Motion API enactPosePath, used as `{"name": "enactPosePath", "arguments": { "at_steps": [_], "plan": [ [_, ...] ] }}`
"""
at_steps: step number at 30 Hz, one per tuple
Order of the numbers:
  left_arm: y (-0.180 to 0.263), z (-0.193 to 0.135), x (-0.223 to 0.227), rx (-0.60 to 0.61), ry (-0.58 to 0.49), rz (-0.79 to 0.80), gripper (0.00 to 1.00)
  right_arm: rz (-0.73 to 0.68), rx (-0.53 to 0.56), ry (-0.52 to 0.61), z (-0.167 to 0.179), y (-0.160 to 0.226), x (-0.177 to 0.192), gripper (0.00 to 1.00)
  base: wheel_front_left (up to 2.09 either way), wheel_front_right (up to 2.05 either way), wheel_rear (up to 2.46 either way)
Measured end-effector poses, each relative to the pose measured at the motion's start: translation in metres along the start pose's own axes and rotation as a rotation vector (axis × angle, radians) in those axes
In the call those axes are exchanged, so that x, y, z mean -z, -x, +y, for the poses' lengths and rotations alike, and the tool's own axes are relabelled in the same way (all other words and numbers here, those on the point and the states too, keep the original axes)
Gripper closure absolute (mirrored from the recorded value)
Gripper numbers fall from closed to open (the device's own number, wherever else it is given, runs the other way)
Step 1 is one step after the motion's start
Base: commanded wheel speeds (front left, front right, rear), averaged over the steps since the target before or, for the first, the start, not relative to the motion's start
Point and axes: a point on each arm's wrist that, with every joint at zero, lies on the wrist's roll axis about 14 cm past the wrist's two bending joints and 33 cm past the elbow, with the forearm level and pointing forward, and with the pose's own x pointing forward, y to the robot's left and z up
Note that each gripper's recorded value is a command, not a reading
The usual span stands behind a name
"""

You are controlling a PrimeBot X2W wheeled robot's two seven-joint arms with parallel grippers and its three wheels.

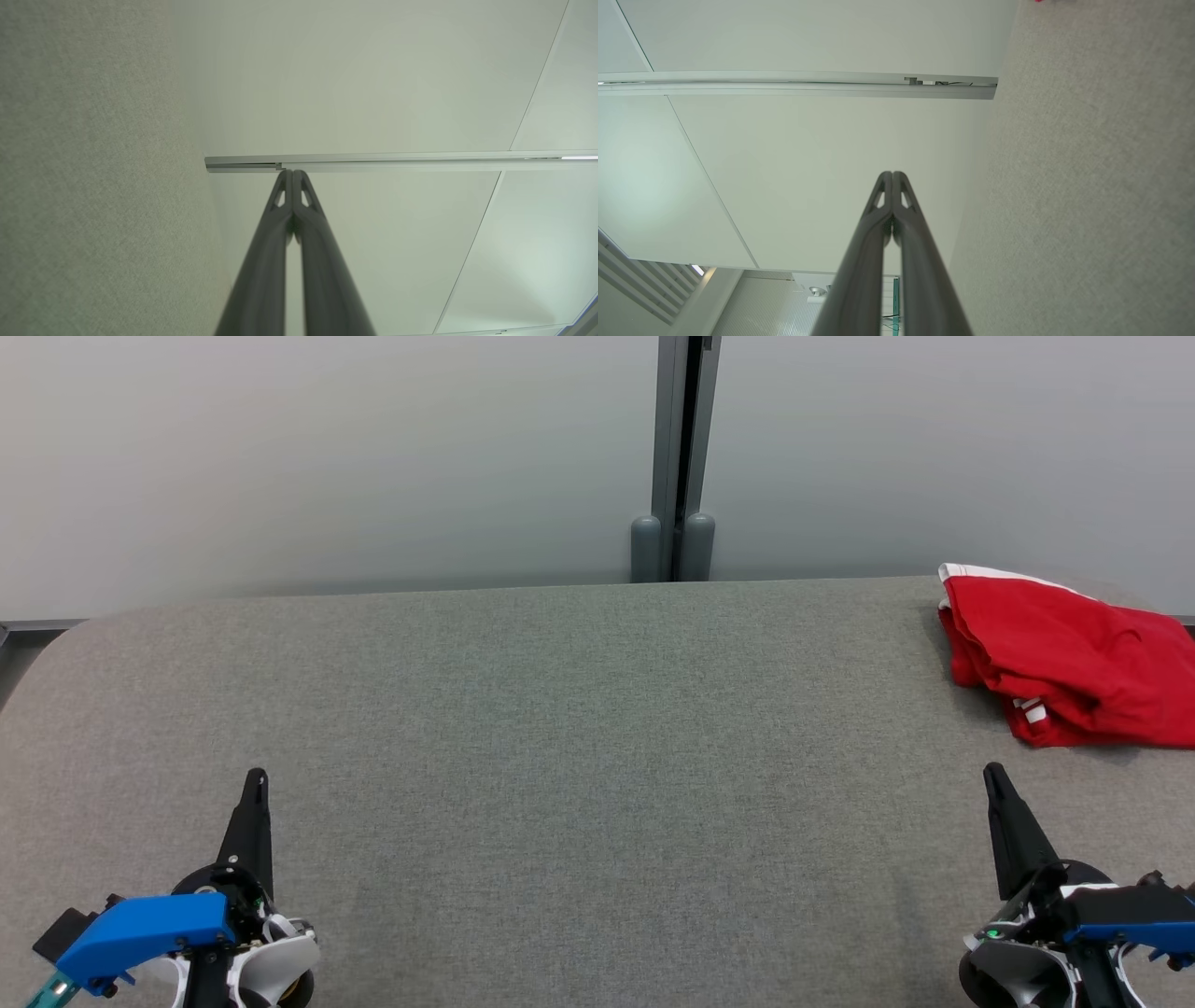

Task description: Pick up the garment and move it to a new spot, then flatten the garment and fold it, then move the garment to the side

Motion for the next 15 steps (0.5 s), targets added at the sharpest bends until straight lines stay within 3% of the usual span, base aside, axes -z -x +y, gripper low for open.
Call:
{"name": "enactPosePath", "arguments": {
  "at_steps": [15],
  "plan": [
    [0.0, 0.0, 0.0, 0.0, 0.0, 0.0, 1.0, 0.0, 0.0, 0.0, 0.0, 0.0, 0.0, 1.0, 0.0, 0.0, 0.0]
  ]
}}
